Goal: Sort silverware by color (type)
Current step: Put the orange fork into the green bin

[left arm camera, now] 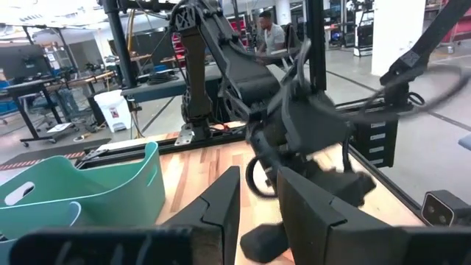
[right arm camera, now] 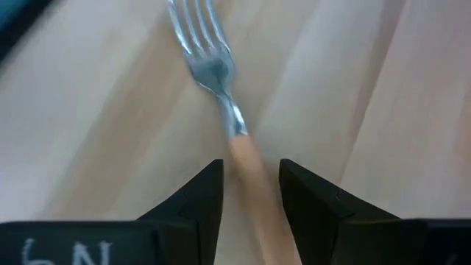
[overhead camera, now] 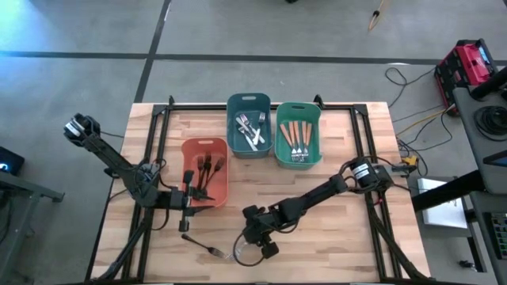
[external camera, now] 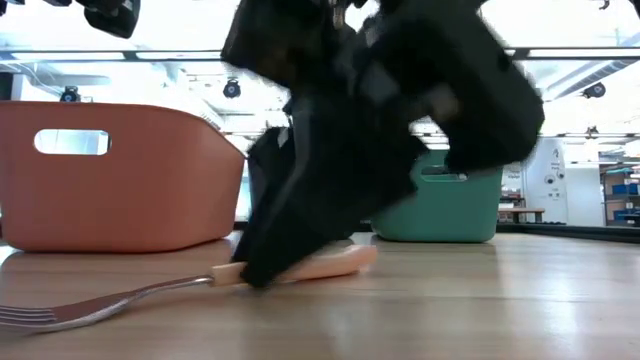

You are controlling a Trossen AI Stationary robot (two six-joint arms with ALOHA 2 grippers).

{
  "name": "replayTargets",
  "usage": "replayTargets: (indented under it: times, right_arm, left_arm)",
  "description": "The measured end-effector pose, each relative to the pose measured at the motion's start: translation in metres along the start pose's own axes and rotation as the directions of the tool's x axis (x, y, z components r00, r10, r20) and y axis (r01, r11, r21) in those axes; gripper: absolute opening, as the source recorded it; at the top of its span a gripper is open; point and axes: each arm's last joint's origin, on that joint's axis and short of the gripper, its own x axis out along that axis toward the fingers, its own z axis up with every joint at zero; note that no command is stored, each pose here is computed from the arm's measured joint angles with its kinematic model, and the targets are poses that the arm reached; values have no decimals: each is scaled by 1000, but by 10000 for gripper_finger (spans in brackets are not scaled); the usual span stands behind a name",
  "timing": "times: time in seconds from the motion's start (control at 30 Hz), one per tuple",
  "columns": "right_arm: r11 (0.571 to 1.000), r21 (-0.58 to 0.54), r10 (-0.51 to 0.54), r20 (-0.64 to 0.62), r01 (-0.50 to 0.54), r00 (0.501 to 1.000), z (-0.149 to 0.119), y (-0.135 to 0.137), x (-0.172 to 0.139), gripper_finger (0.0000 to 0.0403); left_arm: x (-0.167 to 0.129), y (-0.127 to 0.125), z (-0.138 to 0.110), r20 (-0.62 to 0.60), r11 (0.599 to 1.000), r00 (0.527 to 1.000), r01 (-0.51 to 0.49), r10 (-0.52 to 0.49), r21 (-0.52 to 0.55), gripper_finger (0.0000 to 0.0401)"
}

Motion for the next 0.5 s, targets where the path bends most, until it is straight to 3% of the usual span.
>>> replayTargets:
  times: [0.17,0.3,0.5]
  right_arm:
    - [1000,26,8,-19,-8,1000,-9,-5,10,115]
    - [997,42,72,1,-72,997,-12,-14,15,103]
    - [995,38,92,-6,-92,996,-16,-21,19,56]
  left_arm:
    - [0,0,0,0,1000,1000,-4,4,4,76]
    - [0,0,0,1,1000,1000,-8,8,7,76]
    - [0,0,0,1,1000,1000,-8,8,6,76]
